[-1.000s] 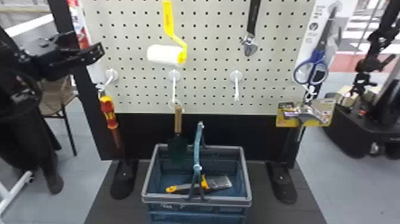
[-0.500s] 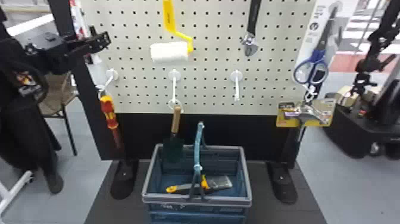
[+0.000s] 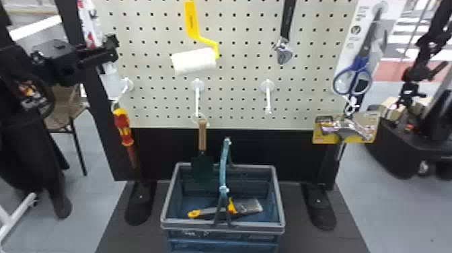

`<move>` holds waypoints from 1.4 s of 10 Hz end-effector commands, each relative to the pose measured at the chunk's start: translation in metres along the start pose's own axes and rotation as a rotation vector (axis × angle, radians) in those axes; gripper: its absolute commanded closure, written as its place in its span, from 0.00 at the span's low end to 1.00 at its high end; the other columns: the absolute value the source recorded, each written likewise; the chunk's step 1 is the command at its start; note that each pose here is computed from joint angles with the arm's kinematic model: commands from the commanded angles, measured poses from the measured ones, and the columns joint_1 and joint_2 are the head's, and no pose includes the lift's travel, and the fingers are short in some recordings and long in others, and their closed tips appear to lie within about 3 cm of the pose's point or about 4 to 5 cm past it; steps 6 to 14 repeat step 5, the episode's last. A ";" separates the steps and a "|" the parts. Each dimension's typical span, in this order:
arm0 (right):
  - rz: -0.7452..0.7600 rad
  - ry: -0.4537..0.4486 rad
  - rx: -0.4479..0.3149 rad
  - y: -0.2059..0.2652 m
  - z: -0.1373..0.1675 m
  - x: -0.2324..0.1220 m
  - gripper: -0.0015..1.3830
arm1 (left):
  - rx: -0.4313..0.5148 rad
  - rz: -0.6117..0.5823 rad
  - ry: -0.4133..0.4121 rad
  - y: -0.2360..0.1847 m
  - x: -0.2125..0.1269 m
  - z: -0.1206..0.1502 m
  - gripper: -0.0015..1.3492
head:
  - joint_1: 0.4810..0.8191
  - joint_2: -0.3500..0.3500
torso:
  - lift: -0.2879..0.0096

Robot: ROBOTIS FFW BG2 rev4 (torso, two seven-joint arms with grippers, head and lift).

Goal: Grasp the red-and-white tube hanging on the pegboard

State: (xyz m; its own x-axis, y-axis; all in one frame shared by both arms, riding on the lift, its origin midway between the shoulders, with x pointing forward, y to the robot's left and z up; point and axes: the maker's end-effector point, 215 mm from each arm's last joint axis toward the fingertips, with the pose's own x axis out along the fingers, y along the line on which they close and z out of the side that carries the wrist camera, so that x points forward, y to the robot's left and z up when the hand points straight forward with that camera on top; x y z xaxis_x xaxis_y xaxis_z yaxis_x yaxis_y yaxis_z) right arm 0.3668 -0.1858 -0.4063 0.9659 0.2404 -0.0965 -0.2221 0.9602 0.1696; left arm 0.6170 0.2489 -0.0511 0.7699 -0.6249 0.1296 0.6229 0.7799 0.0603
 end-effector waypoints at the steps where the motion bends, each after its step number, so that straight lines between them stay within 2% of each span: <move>1: 0.000 -0.001 0.000 0.000 0.000 0.000 0.11 | 0.002 -0.001 -0.006 0.000 0.000 0.002 0.83 | 0.20 0.50 | 0.63; 14: -0.001 0.004 0.001 0.000 -0.002 -0.001 0.11 | -0.002 0.002 0.001 0.000 -0.001 -0.002 0.83 | 0.20 0.50 | 0.63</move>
